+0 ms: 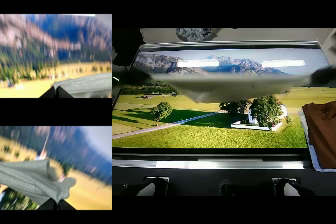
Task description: Fold the shirts.
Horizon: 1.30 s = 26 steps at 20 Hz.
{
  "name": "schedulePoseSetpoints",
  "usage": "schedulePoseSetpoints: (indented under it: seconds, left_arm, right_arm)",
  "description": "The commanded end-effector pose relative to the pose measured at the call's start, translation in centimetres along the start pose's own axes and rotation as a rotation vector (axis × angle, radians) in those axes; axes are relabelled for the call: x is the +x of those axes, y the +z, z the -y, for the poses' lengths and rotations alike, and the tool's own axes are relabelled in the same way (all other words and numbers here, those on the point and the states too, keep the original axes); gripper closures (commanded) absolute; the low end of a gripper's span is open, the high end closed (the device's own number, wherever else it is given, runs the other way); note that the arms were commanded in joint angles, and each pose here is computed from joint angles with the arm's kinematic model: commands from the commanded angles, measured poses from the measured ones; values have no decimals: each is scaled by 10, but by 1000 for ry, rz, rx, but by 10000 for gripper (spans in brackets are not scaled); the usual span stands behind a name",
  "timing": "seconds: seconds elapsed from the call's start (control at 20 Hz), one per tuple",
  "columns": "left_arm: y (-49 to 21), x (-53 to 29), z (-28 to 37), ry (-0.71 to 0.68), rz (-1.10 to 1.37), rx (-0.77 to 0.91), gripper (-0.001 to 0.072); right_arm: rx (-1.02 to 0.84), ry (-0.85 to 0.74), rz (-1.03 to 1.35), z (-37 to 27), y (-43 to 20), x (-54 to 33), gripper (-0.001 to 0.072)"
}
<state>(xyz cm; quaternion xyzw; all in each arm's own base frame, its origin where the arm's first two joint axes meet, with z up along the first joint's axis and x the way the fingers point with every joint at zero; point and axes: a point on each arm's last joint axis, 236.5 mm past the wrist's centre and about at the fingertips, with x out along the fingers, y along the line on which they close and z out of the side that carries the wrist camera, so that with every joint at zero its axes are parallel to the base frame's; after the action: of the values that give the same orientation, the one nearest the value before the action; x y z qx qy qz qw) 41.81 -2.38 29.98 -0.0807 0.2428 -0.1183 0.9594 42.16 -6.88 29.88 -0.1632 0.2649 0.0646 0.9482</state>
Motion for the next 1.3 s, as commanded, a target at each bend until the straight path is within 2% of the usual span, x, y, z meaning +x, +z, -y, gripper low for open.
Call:
schedulePoseSetpoints:
  seconds: [0.0,0.1,0.2,0.4,0.55,0.7,0.8,0.9,0.95,1.05,1.1,1.25]
  left_arm:
    - [154,-214,64,105,660,165,679]
    - [163,-295,94,103,835,182,679]
    - [150,-331,111,78,881,169,679]
    - [142,-356,112,137,911,203,679]
    - [140,-341,103,158,866,200,679]
    - [120,-264,71,184,617,176,679]
    - [84,-179,35,198,325,180,679]
    - [29,-91,-9,207,34,111,679]
    - [-3,-50,-28,203,-91,73,679]
    - [-86,26,-65,195,-354,-15,679]
    - [-131,60,-81,190,-475,-60,679]
    - [-219,139,-121,196,-654,-155,677]
  right_arm:
    - [-219,-422,520,17,141,-237,660]
    - [-231,-495,596,-5,139,-309,660]
    - [-231,-515,619,-21,129,-343,660]
    - [-246,-547,650,-34,122,-372,660]
    - [-240,-530,596,-27,118,-354,660]
    - [-204,-342,361,-24,90,-268,660]
    - [-152,-35,87,-44,46,-169,661]
    - [-15,289,-235,-72,-21,-74,661]
    - [22,379,-379,-82,-55,-32,661]
    - [23,468,-603,-111,-119,55,661]
    - [24,489,-640,-127,-139,95,660]
    - [105,454,-571,-155,-156,208,660]
